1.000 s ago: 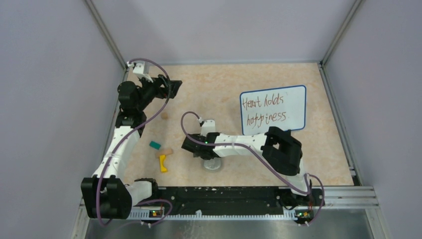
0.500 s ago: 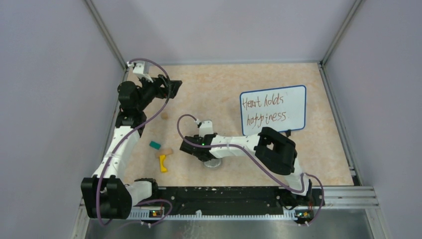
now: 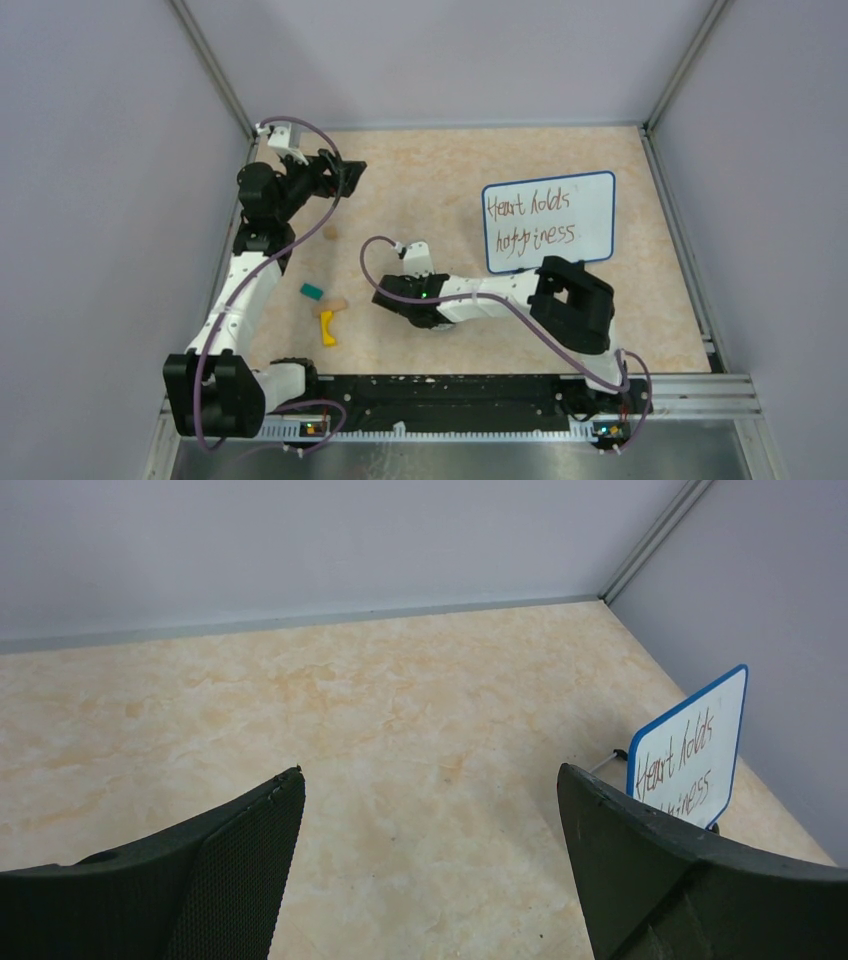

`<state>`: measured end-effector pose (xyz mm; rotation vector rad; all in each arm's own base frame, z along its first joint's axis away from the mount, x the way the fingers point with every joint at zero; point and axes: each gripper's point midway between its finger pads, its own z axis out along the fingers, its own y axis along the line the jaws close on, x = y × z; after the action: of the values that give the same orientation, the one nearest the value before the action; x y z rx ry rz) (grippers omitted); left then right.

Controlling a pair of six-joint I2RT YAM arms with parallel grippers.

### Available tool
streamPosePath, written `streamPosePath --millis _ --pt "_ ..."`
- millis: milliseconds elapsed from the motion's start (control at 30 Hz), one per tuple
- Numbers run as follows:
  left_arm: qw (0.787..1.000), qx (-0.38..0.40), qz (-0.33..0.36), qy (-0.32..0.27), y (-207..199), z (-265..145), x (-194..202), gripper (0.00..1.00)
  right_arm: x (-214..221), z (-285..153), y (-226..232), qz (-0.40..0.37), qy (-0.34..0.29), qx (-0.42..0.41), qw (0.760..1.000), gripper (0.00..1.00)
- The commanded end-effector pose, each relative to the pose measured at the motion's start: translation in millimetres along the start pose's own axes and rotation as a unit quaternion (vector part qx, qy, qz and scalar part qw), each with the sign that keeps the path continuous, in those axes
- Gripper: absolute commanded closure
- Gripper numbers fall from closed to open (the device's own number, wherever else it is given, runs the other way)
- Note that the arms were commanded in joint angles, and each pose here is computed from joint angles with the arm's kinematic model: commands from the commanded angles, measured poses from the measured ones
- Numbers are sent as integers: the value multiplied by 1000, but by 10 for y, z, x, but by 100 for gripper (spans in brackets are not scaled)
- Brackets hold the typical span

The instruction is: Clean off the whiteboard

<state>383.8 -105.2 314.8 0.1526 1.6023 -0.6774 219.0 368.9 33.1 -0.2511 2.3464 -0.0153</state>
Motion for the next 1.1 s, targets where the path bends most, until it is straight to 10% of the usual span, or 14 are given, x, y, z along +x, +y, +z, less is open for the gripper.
streamPosePath --millis 0,500,1067 --pt "999 25 -8 -30 -78 73 -136 1 -341 -217 36 -17 -50 -54 997 100" --pt "987 153 -36 -18 -429 185 178 10 -587 -900 -1069 -14 -104 -109 988 100" --pt "943 299 -95 109 -1536 702 1613 12 -1024 -568 -3188 223 -148 -12 963 100"
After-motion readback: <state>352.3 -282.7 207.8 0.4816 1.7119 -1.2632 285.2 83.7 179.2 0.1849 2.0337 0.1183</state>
